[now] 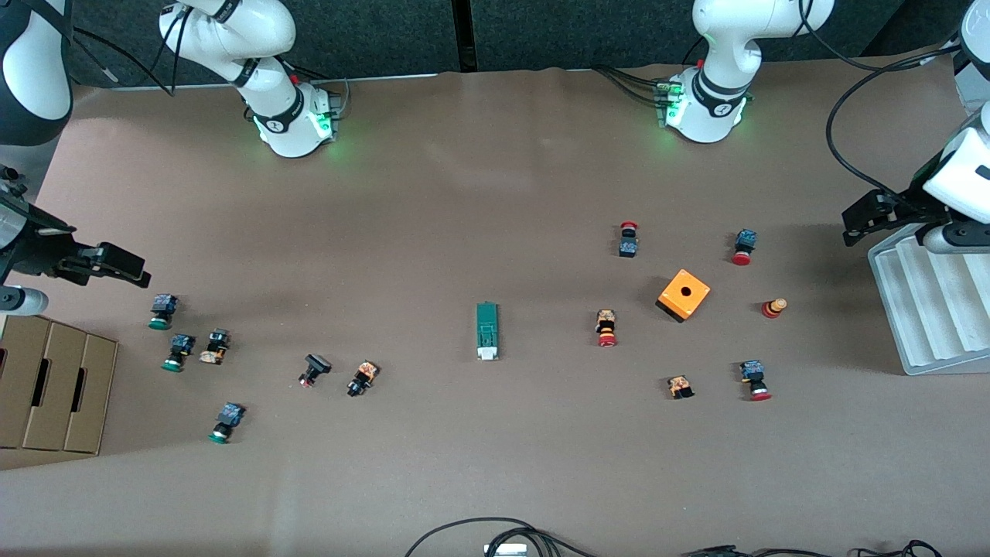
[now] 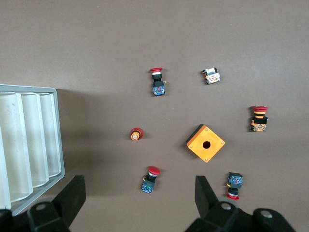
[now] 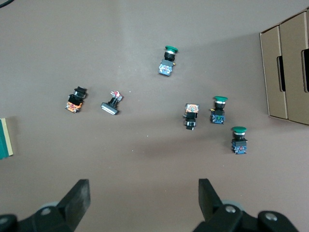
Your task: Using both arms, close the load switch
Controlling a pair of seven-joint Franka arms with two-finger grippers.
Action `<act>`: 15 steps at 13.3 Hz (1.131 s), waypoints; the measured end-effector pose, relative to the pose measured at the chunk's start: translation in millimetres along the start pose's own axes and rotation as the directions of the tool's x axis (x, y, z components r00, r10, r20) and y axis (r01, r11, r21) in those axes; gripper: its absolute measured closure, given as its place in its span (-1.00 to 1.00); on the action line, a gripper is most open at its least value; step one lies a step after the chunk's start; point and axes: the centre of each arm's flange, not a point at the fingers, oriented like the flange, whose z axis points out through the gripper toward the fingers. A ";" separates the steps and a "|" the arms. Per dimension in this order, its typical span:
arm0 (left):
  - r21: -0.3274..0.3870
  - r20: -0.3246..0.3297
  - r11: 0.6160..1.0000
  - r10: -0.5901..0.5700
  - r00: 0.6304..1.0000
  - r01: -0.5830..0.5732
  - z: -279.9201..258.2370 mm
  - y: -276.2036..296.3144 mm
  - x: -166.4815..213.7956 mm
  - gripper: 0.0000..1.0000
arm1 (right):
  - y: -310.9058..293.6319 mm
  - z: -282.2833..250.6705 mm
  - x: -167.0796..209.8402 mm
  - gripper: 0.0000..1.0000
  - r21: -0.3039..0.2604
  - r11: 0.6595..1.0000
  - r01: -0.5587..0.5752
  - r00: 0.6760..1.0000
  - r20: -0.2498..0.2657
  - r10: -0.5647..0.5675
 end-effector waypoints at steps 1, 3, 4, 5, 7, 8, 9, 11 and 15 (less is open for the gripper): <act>0.000 0.004 1.000 0.001 1.000 -0.001 2.2 0.3 1.0 -1.00 | 0.8 0.3 -0.4 -1.00 0.000 1.000 -0.001 1.000 0.004 0.001; -0.001 0.021 1.000 0.003 1.000 -0.003 11.7 1.5 5.1 -1.00 | 0.6 1.7 -4.3 -1.00 -0.002 1.000 -0.001 0.999 0.033 0.001; -0.001 0.026 1.000 0.003 1.000 -0.003 15.2 1.4 7.1 -1.00 | 1.0 1.8 -7.0 -1.00 -0.003 1.000 -0.001 0.999 0.049 0.001; -0.001 0.024 1.000 0.002 1.000 -0.002 15.0 0.8 8.7 -1.00 | 1.5 1.2 -9.0 -1.00 -0.003 1.000 -0.001 0.998 0.058 0.002; 0.000 0.013 1.000 0.000 1.000 0.001 8.8 -0.5 10.1 -1.00 | 2.0 0.6 -11.5 -1.00 -0.003 1.000 -0.002 0.998 0.063 0.002; 0.000 0.012 1.000 -0.001 1.000 0.001 6.3 -1.0 10.0 -1.00 | 1.6 -0.1 -13.1 -1.00 -0.003 1.000 0.000 0.998 0.064 0.000; 0.000 0.012 1.000 -0.003 1.000 0.003 4.0 -1.7 9.8 -1.00 | 0.5 -1.3 -14.7 -1.00 -0.002 1.000 0.003 0.998 0.064 -0.002; 0.001 0.009 1.000 -0.007 1.000 0.007 0.0 -4.3 9.8 -1.00 | -0.2 -0.4 -15.0 -1.00 -0.002 1.000 0.004 0.998 0.065 -0.004; 0.001 0.013 1.000 -0.011 1.000 0.011 1.2 -6.6 10.2 -1.00 | 0.0 5.3 -11.8 -1.00 -0.003 1.000 0.003 0.998 0.065 -0.003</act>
